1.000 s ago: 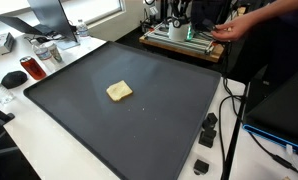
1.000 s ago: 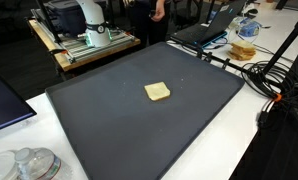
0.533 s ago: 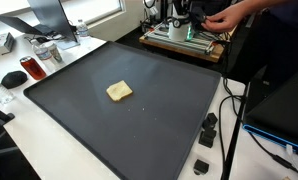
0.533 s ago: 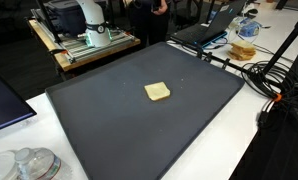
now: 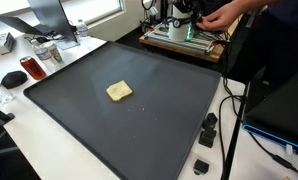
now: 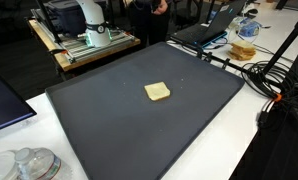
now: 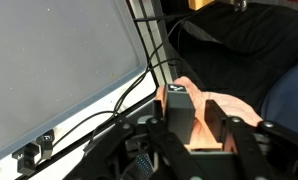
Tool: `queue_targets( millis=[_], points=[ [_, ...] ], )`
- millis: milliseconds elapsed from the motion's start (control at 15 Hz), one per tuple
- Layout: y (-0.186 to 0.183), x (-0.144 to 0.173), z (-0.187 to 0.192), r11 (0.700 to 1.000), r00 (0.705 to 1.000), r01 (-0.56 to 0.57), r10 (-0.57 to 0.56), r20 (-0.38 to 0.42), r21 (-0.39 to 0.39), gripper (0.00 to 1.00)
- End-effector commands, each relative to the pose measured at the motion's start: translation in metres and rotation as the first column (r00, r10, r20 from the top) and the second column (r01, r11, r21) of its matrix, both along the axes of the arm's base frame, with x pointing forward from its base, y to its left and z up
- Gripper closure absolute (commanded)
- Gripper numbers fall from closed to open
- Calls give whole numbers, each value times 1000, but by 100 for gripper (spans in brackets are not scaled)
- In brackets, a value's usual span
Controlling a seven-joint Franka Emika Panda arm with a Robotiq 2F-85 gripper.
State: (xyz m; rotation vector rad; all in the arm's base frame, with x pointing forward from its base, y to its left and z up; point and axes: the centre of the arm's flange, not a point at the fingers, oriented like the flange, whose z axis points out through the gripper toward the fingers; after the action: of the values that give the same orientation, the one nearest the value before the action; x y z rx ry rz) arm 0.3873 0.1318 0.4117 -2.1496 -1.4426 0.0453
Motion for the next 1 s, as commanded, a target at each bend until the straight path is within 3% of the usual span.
queue_targets(
  millis=[0, 333, 600, 867, 933],
  points=[
    [-2, 0, 5, 999, 1000, -14, 13, 2, 46, 55],
    [-2, 1, 5, 999, 1000, -21, 21, 10, 45, 63],
    [-3, 1, 5, 999, 1000, -23, 22, 16, 44, 83],
    [-3, 1, 4, 999, 1000, -20, 20, 19, 42, 82],
    [-3, 1, 4, 999, 1000, -20, 19, 20, 42, 95]
  ],
)
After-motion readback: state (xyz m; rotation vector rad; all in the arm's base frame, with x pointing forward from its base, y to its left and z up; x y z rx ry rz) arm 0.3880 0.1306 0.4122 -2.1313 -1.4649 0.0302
